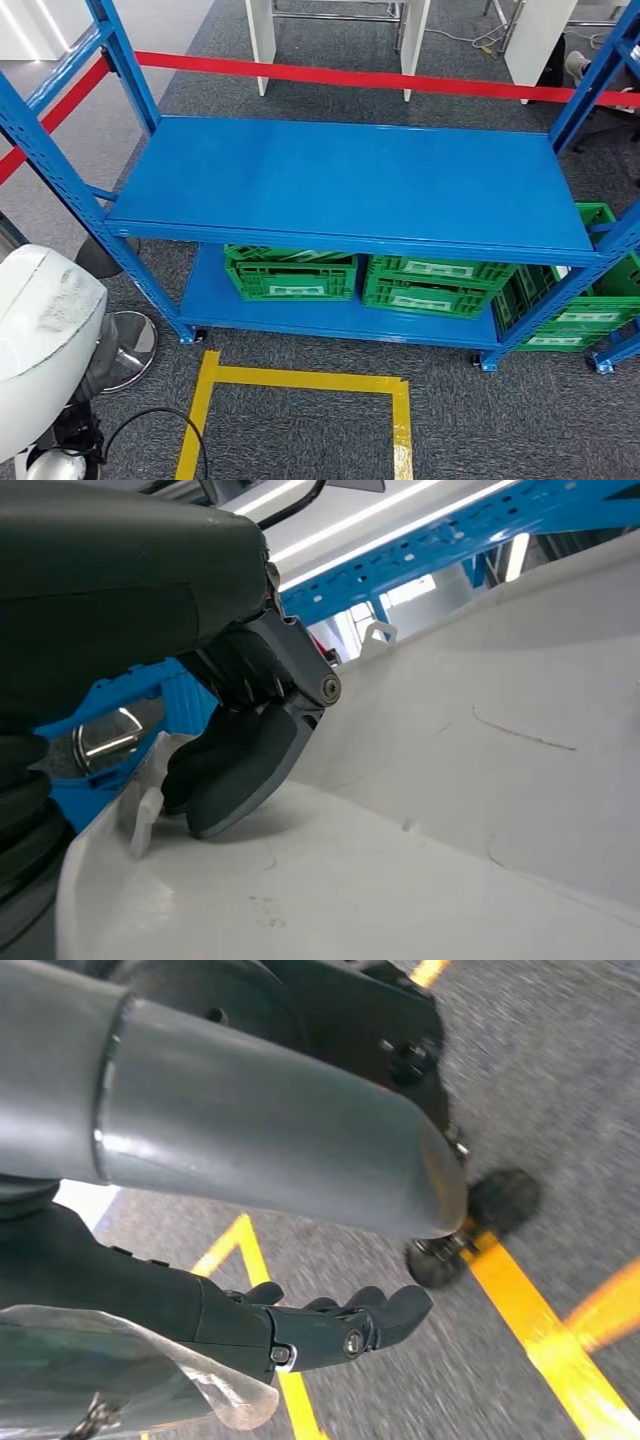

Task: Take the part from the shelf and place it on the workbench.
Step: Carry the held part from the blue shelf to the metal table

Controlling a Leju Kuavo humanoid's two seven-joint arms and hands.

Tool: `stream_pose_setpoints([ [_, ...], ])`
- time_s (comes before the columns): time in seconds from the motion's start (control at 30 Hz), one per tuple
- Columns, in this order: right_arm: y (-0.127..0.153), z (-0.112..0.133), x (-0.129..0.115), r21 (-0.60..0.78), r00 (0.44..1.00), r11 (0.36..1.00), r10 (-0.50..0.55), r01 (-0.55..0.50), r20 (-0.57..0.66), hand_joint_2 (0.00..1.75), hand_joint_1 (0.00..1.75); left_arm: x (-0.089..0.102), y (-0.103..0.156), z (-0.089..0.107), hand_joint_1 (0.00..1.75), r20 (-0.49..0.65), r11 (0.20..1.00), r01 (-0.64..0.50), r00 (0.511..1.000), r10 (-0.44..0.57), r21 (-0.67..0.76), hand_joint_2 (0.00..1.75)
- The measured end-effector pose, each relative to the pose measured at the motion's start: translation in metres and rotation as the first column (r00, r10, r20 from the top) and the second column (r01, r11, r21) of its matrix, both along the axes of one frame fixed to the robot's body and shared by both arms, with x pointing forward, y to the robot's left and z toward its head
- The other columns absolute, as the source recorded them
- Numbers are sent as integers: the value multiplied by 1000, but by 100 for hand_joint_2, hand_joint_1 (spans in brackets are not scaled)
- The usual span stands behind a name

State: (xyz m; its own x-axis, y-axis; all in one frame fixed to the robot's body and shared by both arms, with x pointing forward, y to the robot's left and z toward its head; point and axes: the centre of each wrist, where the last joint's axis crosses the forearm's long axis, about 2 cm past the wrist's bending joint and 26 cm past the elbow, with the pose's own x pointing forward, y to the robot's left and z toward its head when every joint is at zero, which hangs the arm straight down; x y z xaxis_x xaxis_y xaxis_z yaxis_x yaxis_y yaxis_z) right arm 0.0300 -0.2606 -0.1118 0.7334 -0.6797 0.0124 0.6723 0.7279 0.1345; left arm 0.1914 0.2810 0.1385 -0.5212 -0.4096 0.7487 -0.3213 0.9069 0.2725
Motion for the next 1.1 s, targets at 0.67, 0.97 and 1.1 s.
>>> stream_pose_setpoints([
  [0.67,2,0,-3,-23,999,999,44,-43,18,0,0,4,0,-4,175,-23,999,36,999,-37,-16,175],
  [0.97,1,0,-5,-61,999,997,51,-50,9,0,0,4,0,-5,175,-20,1000,27,999,-27,-13,175],
  [1.1,1,0,-6,-67,998,996,57,-56,9,0,0,4,0,-5,175,-18,1000,24,1000,-24,-12,175],
])
